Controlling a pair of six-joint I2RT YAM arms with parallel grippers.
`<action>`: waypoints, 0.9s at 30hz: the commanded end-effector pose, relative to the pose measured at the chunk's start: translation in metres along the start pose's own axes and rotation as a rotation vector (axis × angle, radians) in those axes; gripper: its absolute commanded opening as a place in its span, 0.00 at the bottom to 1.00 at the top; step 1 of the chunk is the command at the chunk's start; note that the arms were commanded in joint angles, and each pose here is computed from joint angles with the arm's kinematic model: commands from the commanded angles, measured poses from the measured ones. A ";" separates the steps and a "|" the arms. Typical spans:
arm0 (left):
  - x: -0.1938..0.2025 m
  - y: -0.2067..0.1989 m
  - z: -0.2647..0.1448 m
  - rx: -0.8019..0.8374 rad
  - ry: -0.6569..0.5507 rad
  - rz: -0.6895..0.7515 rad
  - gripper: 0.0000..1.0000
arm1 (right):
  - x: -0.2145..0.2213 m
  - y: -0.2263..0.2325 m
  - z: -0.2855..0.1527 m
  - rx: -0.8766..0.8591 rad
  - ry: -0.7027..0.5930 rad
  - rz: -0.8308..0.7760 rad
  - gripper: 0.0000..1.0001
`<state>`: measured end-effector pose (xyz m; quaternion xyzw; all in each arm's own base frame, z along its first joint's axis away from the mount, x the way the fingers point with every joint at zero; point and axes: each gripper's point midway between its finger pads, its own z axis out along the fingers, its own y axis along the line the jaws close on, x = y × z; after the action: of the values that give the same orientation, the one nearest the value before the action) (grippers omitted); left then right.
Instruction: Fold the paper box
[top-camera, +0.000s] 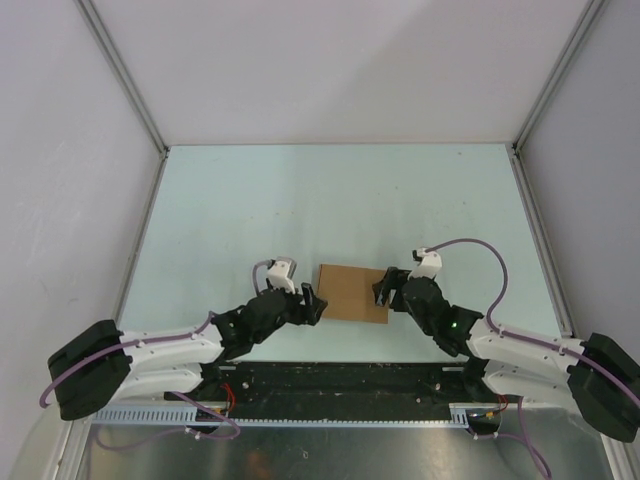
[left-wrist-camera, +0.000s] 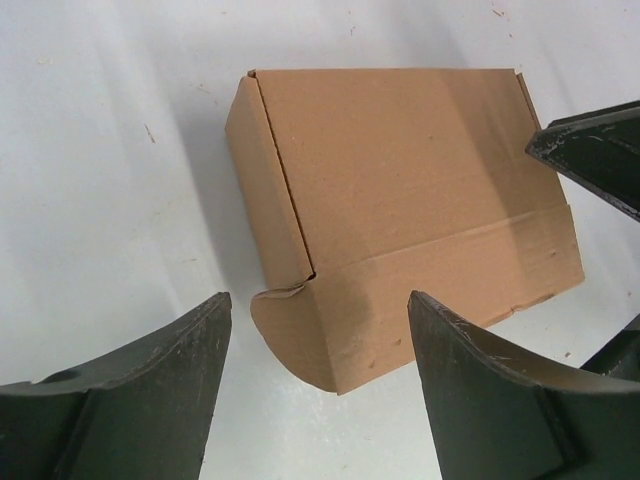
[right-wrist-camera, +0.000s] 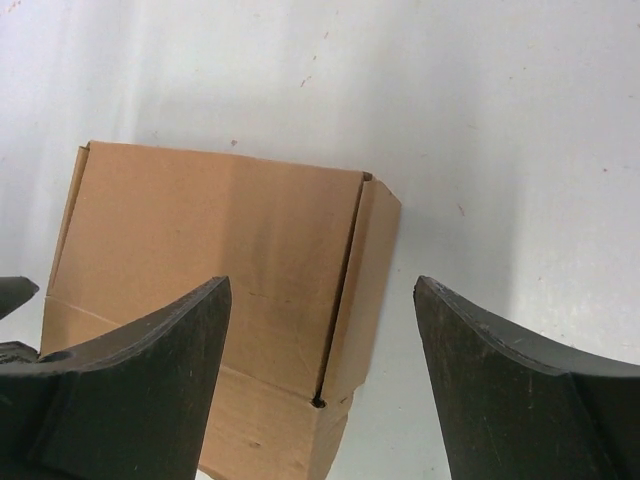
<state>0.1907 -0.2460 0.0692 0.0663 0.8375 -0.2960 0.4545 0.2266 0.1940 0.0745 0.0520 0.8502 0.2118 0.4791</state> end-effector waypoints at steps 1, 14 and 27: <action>-0.010 -0.017 0.002 0.046 -0.013 0.004 0.76 | -0.016 0.020 0.006 -0.070 -0.033 0.023 0.78; -0.005 -0.020 0.003 0.058 0.008 0.016 0.76 | -0.010 0.015 0.012 -0.049 -0.015 0.029 0.68; -0.001 -0.030 0.000 0.098 0.030 0.019 0.76 | -0.006 0.018 0.015 -0.064 -0.002 0.032 0.68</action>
<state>0.1786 -0.2552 0.0629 0.0934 0.8429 -0.3069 0.4319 0.2306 0.2042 0.0621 0.0399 0.8580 0.2240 0.4605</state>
